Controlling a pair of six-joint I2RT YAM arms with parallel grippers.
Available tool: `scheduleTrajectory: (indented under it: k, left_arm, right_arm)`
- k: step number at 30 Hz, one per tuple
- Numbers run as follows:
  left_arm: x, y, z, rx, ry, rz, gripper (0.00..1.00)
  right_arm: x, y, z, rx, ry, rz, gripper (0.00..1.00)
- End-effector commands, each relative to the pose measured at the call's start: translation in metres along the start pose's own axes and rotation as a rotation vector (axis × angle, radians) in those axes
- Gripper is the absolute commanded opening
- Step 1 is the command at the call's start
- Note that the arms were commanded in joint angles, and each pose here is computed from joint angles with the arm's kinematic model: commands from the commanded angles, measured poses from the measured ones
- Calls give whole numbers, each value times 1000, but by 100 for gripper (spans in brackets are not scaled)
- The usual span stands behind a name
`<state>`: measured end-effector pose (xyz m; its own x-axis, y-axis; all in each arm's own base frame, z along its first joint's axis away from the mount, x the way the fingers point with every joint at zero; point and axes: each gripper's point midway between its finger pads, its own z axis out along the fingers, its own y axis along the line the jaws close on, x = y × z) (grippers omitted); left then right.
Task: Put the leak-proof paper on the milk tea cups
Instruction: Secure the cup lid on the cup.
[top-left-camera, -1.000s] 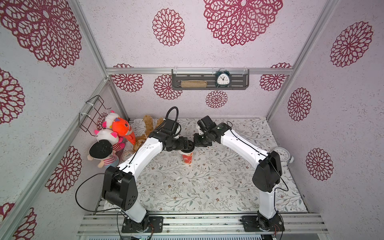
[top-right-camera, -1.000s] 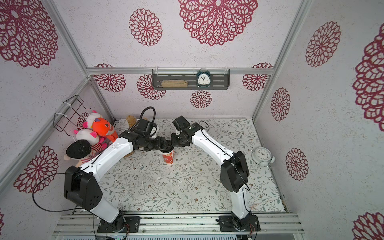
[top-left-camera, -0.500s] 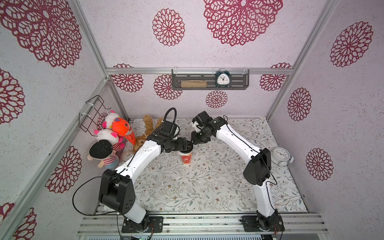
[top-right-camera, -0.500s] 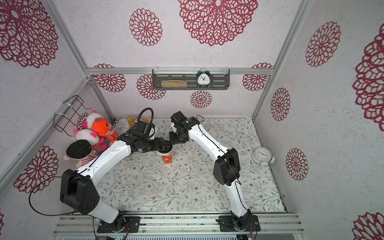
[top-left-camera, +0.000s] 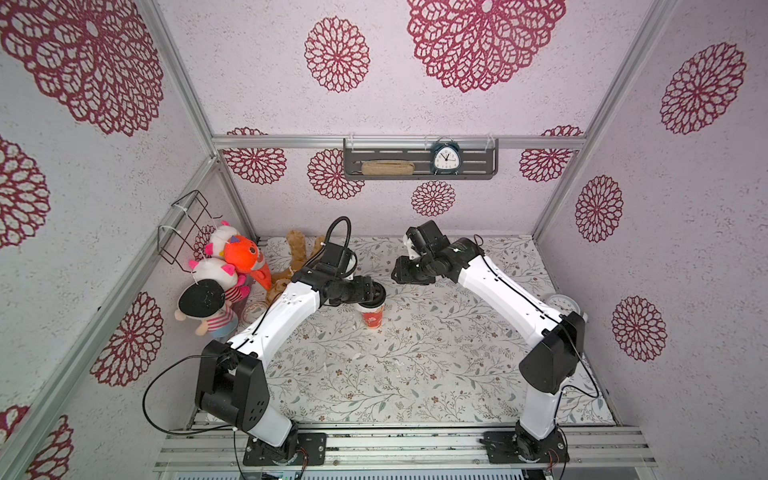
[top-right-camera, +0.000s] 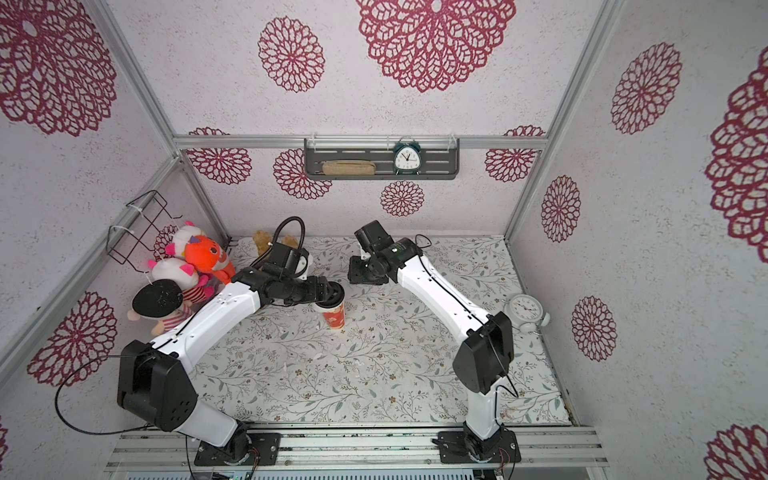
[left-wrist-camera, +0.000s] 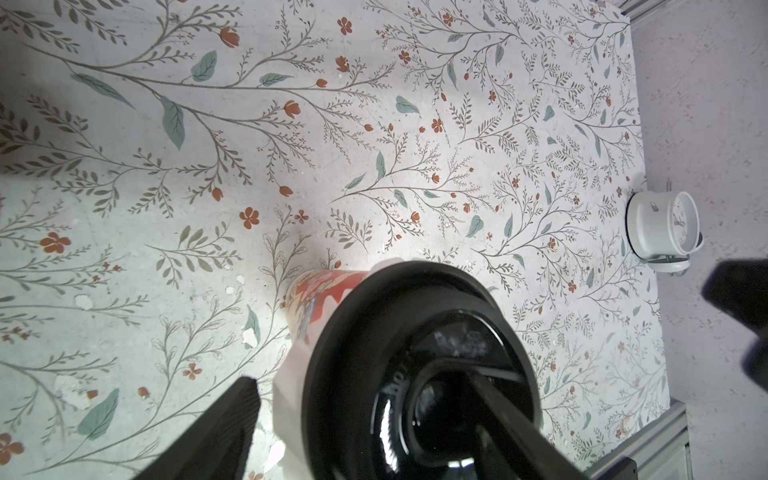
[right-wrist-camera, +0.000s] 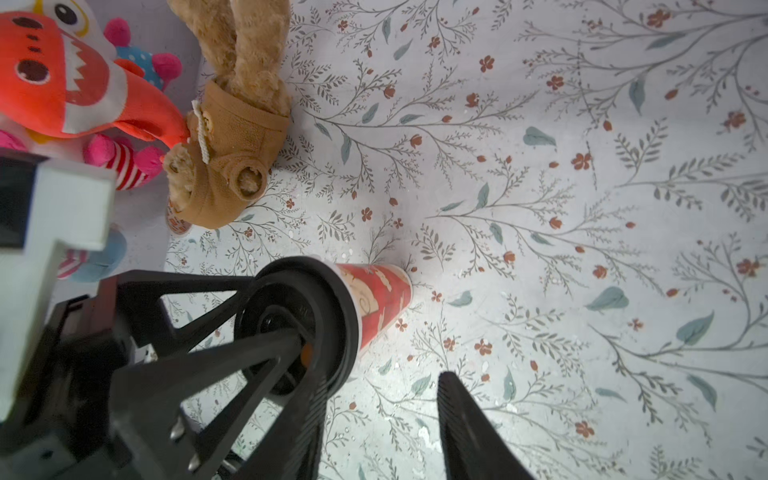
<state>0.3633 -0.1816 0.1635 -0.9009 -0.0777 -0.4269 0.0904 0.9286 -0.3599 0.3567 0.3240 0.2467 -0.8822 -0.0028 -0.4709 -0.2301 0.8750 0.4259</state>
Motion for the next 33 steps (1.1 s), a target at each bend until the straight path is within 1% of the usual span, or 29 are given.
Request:
scheduleTrajectory:
  k: [1, 6, 16, 21, 28, 33]
  left_arm:
    - [106, 75, 17, -288, 422, -27, 81]
    - [103, 74, 20, -286, 423, -26, 81]
    - [100, 73, 22, -282, 421, -24, 81]
    - [101, 73, 23, -280, 424, -25, 81]
    - [102, 73, 23, -280, 426, -23, 81]
    - [102, 73, 23, -278, 426, -23, 81]
  right_arm:
    - [14, 7, 6, -31, 9, 83, 46]
    - [30, 17, 18, -52, 33, 94, 45]
    - [37, 27, 34, -66, 63, 95, 43]
    - [46, 23, 43, -47, 88, 97, 42]
    - [45, 20, 39, -35, 73, 100, 40]
    - [45, 21, 49, -29, 89, 98, 40]
